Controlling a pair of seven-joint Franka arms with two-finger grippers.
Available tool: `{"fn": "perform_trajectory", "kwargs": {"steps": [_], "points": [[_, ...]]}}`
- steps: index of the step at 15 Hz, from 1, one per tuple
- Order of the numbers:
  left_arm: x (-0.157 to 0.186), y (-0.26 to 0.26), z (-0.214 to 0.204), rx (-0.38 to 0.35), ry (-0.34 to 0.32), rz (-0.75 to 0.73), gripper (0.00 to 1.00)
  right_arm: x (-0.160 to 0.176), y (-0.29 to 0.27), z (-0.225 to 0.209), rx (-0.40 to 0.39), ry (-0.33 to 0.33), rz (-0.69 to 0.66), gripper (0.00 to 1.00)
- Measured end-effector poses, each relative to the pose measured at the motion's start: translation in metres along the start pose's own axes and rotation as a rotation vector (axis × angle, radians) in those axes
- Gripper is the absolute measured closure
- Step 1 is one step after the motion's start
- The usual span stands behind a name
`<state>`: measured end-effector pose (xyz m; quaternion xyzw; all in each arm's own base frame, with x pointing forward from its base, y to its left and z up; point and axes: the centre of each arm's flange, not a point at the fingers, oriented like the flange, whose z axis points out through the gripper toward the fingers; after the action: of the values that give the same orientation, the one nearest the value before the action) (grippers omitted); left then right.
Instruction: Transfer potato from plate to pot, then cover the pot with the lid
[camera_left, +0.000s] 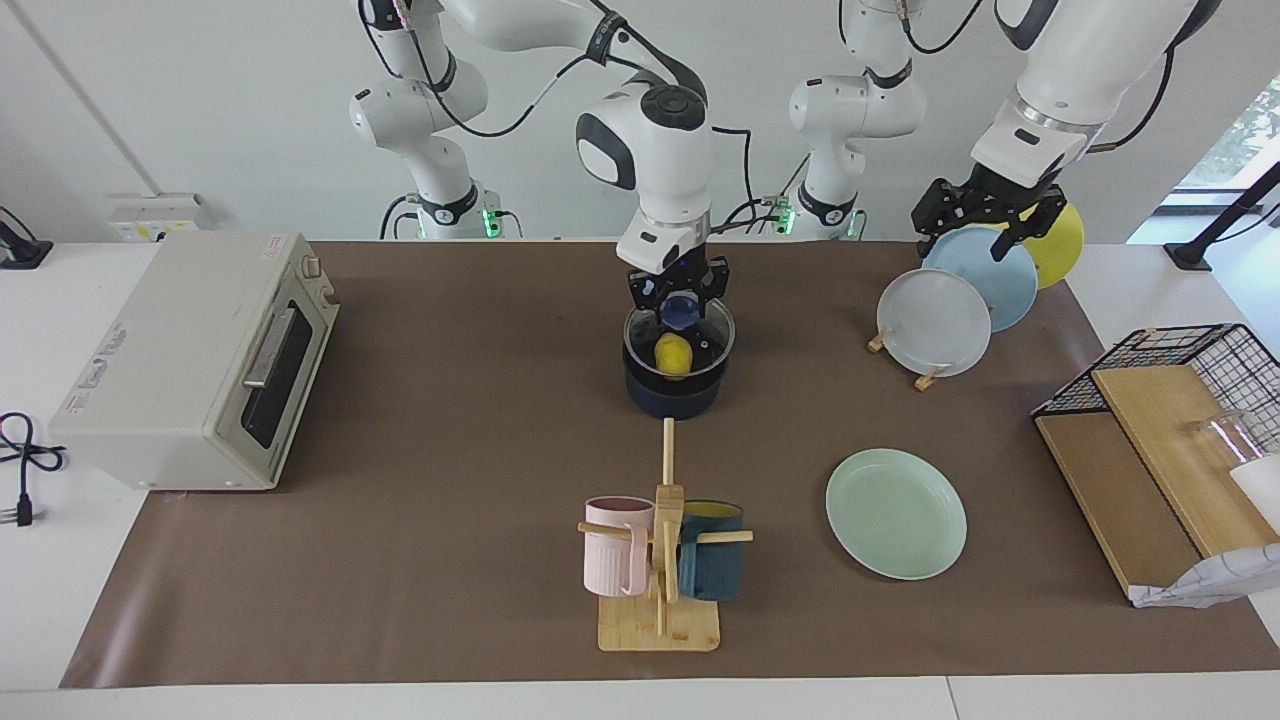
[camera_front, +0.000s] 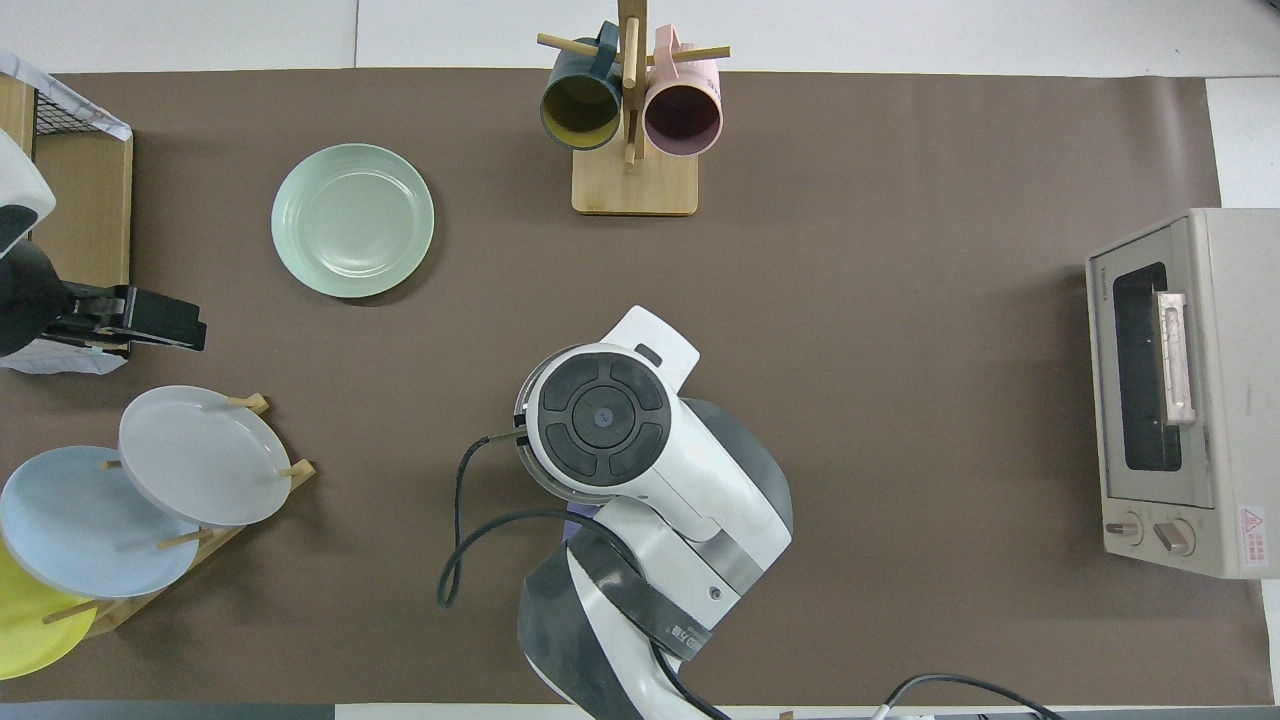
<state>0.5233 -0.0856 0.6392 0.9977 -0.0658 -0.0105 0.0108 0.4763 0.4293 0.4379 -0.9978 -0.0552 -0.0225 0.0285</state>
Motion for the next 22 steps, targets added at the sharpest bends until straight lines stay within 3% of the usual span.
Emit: {"fn": "perform_trajectory", "kwargs": {"steps": [3, 22], "points": [[0.001, 0.0, 0.001, 0.0, 0.0, 0.0, 0.0, 0.001, 0.0, 0.009, -0.029, 0.004, -0.018, 0.34], [0.008, -0.018, 0.001, 0.024, 0.032, -0.026, 0.0, 0.002, -0.006, 0.033, -0.033, -0.005, -0.031, 0.34]]}}
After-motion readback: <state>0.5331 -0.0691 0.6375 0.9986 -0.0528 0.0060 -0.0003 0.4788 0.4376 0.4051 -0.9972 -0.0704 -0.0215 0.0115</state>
